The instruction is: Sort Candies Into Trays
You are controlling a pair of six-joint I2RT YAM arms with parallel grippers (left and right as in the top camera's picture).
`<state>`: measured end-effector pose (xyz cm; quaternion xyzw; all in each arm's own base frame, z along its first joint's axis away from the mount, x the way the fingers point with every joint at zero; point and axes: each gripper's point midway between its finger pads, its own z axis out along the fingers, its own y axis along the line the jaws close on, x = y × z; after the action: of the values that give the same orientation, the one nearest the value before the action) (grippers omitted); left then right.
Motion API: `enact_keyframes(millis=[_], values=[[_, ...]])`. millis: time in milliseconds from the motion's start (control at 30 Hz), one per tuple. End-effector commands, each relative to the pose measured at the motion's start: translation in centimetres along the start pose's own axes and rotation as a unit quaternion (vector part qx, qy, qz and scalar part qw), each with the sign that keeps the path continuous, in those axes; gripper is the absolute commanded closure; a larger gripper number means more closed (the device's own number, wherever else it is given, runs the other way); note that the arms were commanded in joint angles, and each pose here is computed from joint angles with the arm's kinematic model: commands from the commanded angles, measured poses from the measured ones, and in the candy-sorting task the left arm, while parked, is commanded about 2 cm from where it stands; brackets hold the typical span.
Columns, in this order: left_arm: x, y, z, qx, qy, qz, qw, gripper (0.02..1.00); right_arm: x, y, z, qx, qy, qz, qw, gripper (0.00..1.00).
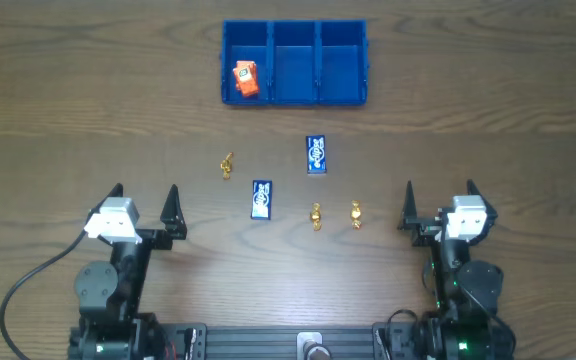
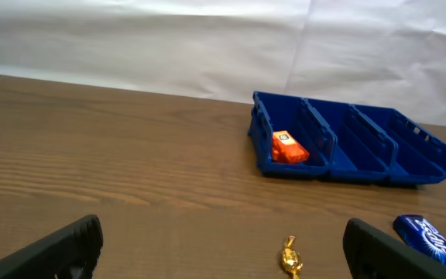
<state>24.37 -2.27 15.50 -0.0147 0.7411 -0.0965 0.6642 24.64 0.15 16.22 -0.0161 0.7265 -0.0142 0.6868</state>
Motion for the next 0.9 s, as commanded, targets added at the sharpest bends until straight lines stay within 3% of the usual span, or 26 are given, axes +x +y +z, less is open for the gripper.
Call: enact_keyframes(millis=[33, 167, 300, 367, 500, 633, 700, 900], values=[[1.6, 0.0, 0.1, 0.005, 0.024, 0.003, 1.000, 0.020, -1.4, 0.2, -0.1, -0.005, -0.029, 0.003, 1.000, 0.003], [1.6, 0.0, 0.1, 0.005, 0.024, 0.003, 1.000, 0.020, -2.1, 0.0, 0.1, -0.004, -0.017, 0.073, 0.997, 0.003], [1.6, 0.0, 0.1, 0.005, 0.024, 0.003, 1.000, 0.020, -4.9, 0.5, 2.3, -0.013, 0.103, 0.072, 0.992, 0.003], [1.6, 0.0, 0.1, 0.005, 0.024, 0.003, 1.000, 0.020, -6.7, 1.7, 4.1, -0.042, 0.168, 0.073, 0.982, 0.003], [1.6, 0.0, 0.1, 0.005, 0.024, 0.003, 1.000, 0.020, -8.9, 5.5, 7.9, -0.079, 0.291, 0.122, 0.946, 0.003], [1.6, 0.0, 0.1, 0.005, 0.024, 0.003, 1.000, 0.020, -8.0, 11.8, 9.9, -0.129, 0.407, 0.086, 0.900, 0.003], [1.6, 0.0, 0.1, 0.005, 0.024, 0.003, 1.000, 0.020, -6.0, 17.1, 10.4, -0.144, 0.487, 0.076, 0.858, 0.003], [1.6, 0.0, 0.1, 0.005, 0.024, 0.003, 1.000, 0.020, 0.0, 25.7, 8.4, -0.140, 0.594, 0.054, 0.790, 0.003]])
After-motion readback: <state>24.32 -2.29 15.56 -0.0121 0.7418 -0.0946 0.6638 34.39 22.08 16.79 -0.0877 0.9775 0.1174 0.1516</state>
